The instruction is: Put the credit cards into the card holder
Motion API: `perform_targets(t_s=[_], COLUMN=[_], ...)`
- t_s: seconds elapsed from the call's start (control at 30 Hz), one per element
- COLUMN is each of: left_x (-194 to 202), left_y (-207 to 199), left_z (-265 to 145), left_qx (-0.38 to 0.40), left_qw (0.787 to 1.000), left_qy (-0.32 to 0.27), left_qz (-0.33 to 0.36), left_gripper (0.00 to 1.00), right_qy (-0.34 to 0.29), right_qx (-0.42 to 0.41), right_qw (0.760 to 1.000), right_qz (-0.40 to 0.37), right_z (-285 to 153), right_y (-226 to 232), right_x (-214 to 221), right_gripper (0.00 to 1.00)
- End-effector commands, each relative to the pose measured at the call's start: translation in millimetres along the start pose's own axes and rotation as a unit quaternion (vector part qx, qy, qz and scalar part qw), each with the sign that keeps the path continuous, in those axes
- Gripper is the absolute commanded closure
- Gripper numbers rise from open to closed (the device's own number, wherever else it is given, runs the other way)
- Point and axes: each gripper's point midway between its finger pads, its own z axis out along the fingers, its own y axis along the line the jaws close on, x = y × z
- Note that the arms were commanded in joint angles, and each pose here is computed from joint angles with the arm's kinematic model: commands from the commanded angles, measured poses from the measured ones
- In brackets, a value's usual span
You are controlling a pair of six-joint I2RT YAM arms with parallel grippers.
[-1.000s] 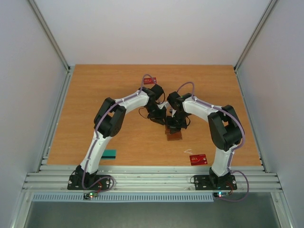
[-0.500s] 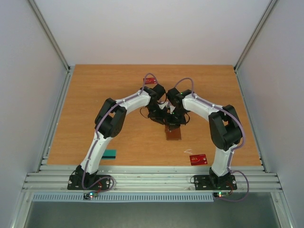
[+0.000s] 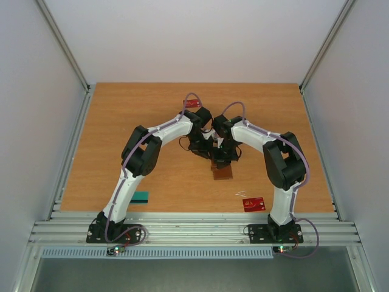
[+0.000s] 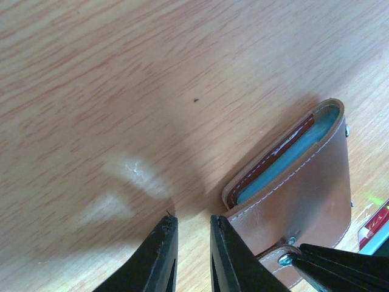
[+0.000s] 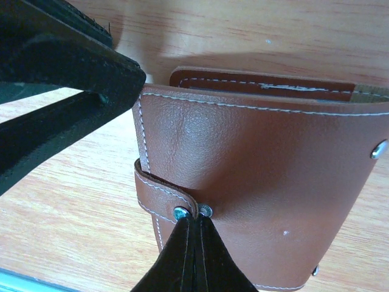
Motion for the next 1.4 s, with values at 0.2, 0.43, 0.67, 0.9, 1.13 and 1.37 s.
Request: perform_targets(t_s=[0.2,0.43,0.67,0.9,1.13,1.37], left_x=[1,3,4,6,7,7], left_y=[15,17,18,18,16,15], left_z=[13,15,17,18,20,19], left_qx=[-0.032,-0.043,-0.054,-0.062,-0.066,-0.069], left_qw=[0.999,0.999,0.998,0.998,0.997,0.997], left_qy=[0.012,0.014,0.017,0.02,0.021,0.021], left_qz=[0.001,0.005,0.01,0.015,0.019,0.02], left_gripper=[0.83,0.83,0.83,0.83,0.83,0.83], right_qy=[0.006,-0.007,-0.004,-0.011,-0.018,-0.013], right_qx=[0.022,0.024,0.026,-0.011,-0.001,0.017], right_qw=[1.0,1.0,0.999,0.999,0.999,0.998], right_qz=[-0.008,-0.017,-0.026,-0.035,-0.046,-0.06], right_z=[5,-7,-10,-19,-22,-14], right_y=[-8,-6,-7,9,7,-2], right_x=[6,3,3,2,-1,1], right_gripper=[0.99,0.99,0.99,0.99,0.99,0.99])
